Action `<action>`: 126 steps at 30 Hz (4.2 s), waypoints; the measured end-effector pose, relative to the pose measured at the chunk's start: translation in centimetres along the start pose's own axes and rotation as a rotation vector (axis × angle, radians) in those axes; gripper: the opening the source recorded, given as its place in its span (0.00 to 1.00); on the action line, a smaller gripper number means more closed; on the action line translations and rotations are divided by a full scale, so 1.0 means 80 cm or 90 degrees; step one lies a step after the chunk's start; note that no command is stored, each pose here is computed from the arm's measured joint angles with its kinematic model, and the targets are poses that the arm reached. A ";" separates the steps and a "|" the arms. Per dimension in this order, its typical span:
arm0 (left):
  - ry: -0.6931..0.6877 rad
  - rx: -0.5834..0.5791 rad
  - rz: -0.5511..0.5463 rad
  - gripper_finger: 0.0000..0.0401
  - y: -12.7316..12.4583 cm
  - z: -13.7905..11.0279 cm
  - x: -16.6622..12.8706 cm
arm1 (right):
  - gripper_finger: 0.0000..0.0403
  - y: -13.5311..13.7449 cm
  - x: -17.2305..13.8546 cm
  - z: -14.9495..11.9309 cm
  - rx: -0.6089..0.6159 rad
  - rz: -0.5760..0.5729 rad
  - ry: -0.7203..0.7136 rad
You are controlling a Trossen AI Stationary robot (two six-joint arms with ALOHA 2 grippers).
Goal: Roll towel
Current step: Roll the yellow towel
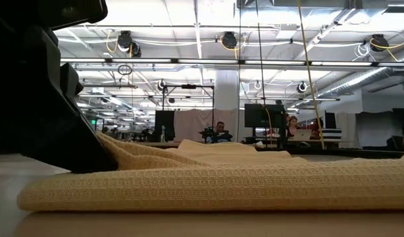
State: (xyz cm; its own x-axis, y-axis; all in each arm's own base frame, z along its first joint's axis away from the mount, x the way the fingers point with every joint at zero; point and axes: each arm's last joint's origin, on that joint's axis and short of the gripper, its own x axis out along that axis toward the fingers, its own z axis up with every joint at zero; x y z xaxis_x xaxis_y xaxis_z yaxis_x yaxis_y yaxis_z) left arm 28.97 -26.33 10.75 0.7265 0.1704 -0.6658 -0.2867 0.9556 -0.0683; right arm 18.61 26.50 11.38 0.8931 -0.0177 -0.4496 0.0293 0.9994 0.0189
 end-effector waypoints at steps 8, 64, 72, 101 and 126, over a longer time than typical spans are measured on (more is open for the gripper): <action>0.000 0.000 0.000 0.06 0.000 0.000 0.000 | 0.59 -0.004 0.029 -0.021 -0.019 -0.027 0.000; -0.025 0.210 -0.022 0.48 -0.014 -0.033 0.005 | 0.48 -0.016 0.051 -0.033 0.052 -0.003 0.061; -0.033 0.213 -0.018 0.10 -0.014 -0.032 0.002 | 0.16 -0.016 0.051 -0.032 0.071 -0.002 0.060; 0.092 0.010 -0.077 0.04 0.020 0.038 -0.012 | 0.01 -0.028 0.036 0.013 0.168 0.075 0.139; 0.111 -0.022 -0.251 0.04 0.000 0.051 -0.014 | 0.01 -0.017 0.038 0.027 0.289 0.271 0.211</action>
State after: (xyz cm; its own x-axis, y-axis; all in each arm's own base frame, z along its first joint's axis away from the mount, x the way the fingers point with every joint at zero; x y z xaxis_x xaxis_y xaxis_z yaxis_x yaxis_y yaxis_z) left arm 30.65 -25.53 14.52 0.6686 -0.2528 -0.6993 -0.0313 0.9300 -0.3662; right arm 22.21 25.02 11.91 0.6869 0.4540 -0.5676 -0.0426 0.8047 0.5921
